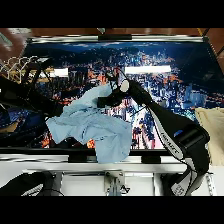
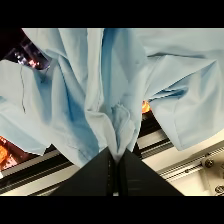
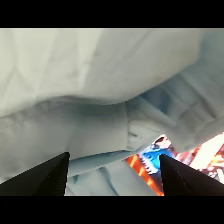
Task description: Fold the shirts.
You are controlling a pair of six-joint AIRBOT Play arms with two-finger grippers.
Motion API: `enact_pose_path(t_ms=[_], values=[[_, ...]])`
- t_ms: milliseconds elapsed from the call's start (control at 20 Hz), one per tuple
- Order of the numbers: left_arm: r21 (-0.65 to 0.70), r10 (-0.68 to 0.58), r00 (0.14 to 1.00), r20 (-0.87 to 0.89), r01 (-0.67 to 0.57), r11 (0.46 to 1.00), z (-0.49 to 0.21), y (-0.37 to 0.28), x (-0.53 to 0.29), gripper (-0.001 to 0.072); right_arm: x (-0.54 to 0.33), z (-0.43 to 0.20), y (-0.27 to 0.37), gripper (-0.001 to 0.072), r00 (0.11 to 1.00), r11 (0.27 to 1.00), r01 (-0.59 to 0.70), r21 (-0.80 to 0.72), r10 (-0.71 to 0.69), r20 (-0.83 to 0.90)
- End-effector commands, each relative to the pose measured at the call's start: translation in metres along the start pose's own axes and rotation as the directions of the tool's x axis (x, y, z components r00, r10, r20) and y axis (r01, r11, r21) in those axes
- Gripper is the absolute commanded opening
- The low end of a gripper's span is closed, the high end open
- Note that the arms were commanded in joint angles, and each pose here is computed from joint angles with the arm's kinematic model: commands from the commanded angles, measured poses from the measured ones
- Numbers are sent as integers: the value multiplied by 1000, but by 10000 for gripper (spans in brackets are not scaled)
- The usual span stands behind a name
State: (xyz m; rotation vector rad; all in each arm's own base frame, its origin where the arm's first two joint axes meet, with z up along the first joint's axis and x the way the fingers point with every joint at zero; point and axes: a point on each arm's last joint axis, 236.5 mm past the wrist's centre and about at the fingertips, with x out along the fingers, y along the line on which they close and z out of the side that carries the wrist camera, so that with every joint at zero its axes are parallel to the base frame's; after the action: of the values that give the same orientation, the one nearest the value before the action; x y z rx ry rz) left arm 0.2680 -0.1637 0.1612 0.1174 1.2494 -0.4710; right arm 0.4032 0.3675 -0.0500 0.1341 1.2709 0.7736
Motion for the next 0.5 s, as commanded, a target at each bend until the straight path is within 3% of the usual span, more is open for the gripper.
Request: enact_pose_path(t_ms=[0, 200, 450], values=[[-6, 13, 1000, 5, -13, 1000, -1, 4, -3, 59, 5, -14, 10, 679, 999, 988, -19, -153, 11, -50], [-23, 19, 1000, 9, -19, 1000, 0, 10, -4, 59, 4, -26, 6, 679, 995, 980, -16, -200, -4, -102], [-22, 8, 1000, 17, -8, 1000, 0, 7, -7, 59, 10, 7, 11, 678, 999, 975, 32, -219, -21, 48]])
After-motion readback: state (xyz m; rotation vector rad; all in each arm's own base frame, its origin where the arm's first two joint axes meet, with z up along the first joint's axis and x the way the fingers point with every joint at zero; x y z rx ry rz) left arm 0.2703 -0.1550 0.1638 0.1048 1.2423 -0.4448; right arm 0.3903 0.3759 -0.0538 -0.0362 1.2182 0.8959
